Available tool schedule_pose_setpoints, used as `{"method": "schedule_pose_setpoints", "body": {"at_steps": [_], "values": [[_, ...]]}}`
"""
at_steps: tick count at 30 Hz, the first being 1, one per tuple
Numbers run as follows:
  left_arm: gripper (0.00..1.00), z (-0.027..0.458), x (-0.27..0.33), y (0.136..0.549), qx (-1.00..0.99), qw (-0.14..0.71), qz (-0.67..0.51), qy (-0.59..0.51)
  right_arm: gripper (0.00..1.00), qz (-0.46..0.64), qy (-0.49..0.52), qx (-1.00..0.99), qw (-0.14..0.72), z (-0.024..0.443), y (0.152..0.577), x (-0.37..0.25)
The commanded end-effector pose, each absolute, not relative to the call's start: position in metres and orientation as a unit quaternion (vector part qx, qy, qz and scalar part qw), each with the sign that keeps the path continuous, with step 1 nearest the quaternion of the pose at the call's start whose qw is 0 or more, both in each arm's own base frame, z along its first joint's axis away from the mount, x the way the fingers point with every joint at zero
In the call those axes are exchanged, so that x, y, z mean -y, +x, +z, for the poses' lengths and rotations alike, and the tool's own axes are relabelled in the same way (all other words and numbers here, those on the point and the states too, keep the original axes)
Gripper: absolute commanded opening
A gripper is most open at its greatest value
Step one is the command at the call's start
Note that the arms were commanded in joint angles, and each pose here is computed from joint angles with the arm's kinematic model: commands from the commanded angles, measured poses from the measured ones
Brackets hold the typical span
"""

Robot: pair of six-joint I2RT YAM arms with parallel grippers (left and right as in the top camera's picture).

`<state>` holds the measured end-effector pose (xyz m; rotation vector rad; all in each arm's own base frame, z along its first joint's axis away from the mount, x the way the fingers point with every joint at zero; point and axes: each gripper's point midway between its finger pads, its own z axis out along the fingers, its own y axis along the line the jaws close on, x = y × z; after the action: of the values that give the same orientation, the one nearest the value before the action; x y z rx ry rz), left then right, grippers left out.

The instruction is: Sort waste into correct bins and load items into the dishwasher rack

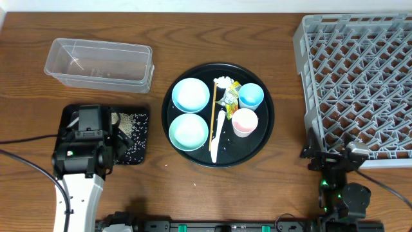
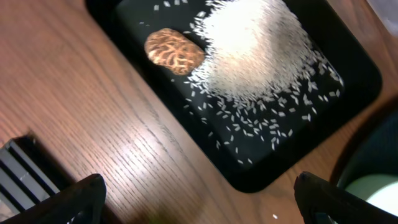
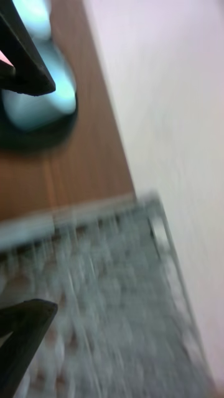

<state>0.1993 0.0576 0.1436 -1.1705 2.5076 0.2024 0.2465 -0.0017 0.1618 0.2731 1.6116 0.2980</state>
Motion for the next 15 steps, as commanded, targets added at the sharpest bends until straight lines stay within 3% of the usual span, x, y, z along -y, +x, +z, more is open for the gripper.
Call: {"method": "schedule_pose_setpoints", "body": {"at_steps": [1,5,11,15], "values": [[0.98,0.149,-0.066,0.197,-0.853,0.192,0.065,-0.482,0.99,0.421,0.13,-0.708,0.552,0.166,0.228,-0.072],[0.98,0.148,-0.069,0.194,-0.844,0.188,0.067,-0.498,0.99,0.49,0.114,-0.707,0.497,0.168,0.215,-0.094],[0.98,0.148,-0.071,0.19,-0.842,0.182,0.071,-0.503,0.99,0.527,-0.02,-0.66,0.535,0.212,0.191,-0.118],[0.98,0.147,-0.071,0.189,-0.842,0.181,0.072,-0.503,0.99,0.53,-0.048,-0.64,0.553,0.238,0.182,-0.121]]}}
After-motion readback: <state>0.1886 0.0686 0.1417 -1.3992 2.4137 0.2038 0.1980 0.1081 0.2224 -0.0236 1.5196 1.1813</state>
